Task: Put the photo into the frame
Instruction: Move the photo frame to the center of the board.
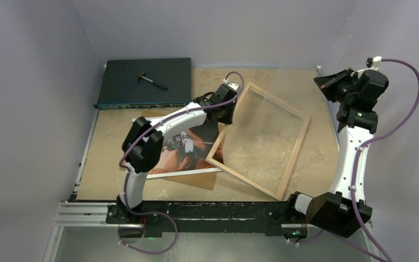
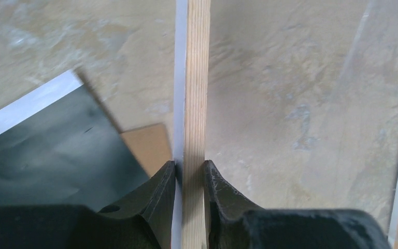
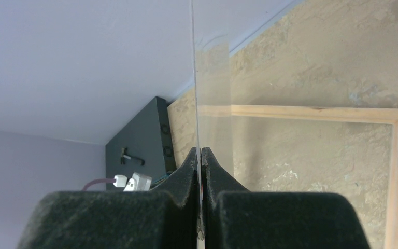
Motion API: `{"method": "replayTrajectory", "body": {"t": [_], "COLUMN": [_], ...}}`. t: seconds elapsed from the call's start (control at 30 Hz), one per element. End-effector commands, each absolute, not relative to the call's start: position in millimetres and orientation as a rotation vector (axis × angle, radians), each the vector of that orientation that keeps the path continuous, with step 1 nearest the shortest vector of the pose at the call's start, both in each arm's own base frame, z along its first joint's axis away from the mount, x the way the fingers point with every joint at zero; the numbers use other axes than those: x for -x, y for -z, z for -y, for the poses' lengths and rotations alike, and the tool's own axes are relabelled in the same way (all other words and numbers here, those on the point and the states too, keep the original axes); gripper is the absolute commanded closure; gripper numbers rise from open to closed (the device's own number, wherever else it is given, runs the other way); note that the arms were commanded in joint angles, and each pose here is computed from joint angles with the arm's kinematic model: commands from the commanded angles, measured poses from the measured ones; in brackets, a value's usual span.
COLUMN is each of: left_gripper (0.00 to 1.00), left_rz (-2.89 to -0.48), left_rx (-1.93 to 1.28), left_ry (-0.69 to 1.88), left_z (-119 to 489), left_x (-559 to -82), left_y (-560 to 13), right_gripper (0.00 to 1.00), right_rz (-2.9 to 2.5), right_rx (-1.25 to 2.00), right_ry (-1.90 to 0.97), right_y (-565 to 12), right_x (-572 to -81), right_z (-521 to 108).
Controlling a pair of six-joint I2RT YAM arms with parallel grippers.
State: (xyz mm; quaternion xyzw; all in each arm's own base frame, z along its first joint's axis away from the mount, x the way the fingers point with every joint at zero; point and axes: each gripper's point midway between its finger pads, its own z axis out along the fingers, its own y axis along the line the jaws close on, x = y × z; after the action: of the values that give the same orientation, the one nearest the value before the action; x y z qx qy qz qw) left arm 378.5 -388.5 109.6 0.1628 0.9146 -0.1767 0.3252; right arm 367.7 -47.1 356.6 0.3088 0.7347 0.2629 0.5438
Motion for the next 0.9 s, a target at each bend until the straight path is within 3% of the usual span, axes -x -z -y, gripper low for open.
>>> {"method": "replayTrajectory", "body": {"t": [0.0, 0.3, 0.77, 0.87], "left_gripper": [1.0, 1.0, 1.0, 0.86], "left_rz": [-2.352, -2.424, -2.562, -2.568], "left_rx": [-0.246, -0.107, -0.081, -0.108], "left_ry": [0.419, 0.322, 0.449, 0.504], "left_z": [344, 279, 273, 277], "left_x": [-396, -395, -357, -352], "left_y": [-136, -108, -68, -72], "right_gripper": [1.0, 1.0, 1.0, 1.0], "right_rz": [-1.65, -1.66, -1.751, -1.757], "right_rx": [-0.64, -0.597, -0.56, -0.563], "right_ry": [-0.728, -0.895, -0.98, -0.987], "right_y": [-387, -372, -361, -359], "right_x": [-366, -376, -394, -392], "right_z": [33, 16, -34, -37]}}
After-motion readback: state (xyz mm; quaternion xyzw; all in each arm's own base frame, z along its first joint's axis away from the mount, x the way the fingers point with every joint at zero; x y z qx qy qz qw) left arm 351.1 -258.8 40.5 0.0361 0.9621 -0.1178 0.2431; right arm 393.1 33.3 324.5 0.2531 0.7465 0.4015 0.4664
